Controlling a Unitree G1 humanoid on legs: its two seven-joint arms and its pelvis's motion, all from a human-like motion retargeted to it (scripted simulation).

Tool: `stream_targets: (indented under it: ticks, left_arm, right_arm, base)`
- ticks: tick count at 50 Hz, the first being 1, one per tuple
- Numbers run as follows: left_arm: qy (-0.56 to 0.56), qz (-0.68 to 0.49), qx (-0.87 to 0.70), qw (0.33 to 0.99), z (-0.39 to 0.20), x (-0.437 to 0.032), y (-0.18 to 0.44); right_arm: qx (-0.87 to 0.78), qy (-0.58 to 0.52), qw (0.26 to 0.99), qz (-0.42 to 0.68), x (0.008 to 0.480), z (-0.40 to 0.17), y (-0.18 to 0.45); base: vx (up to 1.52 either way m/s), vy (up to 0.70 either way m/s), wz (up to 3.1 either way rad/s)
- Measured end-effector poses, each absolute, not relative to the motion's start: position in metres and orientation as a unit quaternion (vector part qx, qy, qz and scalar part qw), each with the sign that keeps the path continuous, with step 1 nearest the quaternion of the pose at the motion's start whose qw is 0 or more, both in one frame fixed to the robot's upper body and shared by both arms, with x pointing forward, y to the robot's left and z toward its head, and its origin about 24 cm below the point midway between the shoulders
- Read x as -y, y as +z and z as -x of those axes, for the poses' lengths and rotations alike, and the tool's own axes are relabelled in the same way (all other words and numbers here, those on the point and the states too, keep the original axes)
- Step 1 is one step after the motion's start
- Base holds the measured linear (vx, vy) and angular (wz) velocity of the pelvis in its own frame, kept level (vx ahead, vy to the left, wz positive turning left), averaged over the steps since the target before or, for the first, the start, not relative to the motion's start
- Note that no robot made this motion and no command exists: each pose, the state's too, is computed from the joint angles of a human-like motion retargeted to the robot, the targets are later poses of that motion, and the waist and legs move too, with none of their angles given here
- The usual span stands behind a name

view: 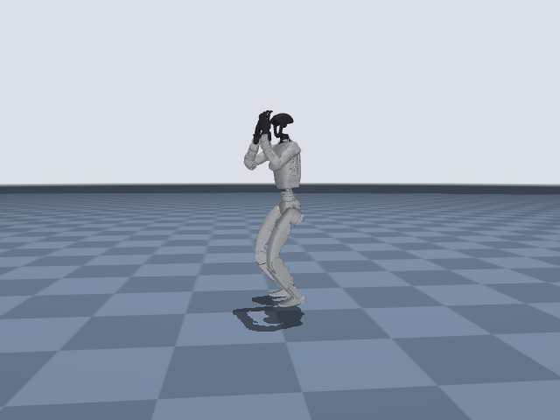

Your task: Sport exercise

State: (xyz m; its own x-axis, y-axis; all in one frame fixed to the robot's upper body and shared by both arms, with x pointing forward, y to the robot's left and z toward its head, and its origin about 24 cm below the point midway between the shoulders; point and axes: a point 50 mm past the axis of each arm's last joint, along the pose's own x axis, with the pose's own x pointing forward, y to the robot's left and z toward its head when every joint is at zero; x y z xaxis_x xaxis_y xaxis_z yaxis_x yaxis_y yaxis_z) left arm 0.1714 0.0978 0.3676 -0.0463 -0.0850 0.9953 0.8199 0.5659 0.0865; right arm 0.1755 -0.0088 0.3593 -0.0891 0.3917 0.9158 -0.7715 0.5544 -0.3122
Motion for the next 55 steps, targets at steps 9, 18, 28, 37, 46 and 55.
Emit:
stream_targets:
  ticks: [9, 18, 28, 37, 46, 55]
  left_arm:
    - [-0.365, 0.244, 0.639, 0.632, -0.176, -0.093, 0.369]
    - [-0.372, 0.206, 0.635, 0.645, -0.186, -0.087, 0.371]
    - [-0.400, 0.226, 0.611, 0.645, -0.194, -0.085, 0.370]
    - [-0.343, 0.216, 0.581, 0.705, -0.220, -0.112, 0.345]
    - [-0.203, 0.183, 0.465, 0.842, -0.256, -0.167, 0.267]
    - [-0.091, 0.165, 0.337, 0.923, -0.263, -0.207, 0.189]
  right_arm:
    - [0.616, 0.447, 0.643, -0.083, 0.016, -0.179, 0.367]
    - [0.634, 0.427, 0.644, -0.036, 0.023, -0.189, 0.382]
    - [0.629, 0.427, 0.650, -0.018, 0.036, -0.197, 0.385]
    - [0.580, 0.396, 0.711, -0.015, 0.067, -0.224, 0.357]
    - [0.446, 0.348, 0.819, -0.099, 0.103, -0.248, 0.269]
    - [0.298, 0.252, 0.903, -0.182, 0.132, -0.254, 0.180]
  base:
    - [0.00, 0.00, 0.00]
    - [0.00, 0.00, 0.00]
    - [0.00, 0.00, 0.00]
    - [-0.07, 0.03, 0.05]
    - [-0.13, 0.05, 0.04]
    - [-0.15, 0.02, 0.08]
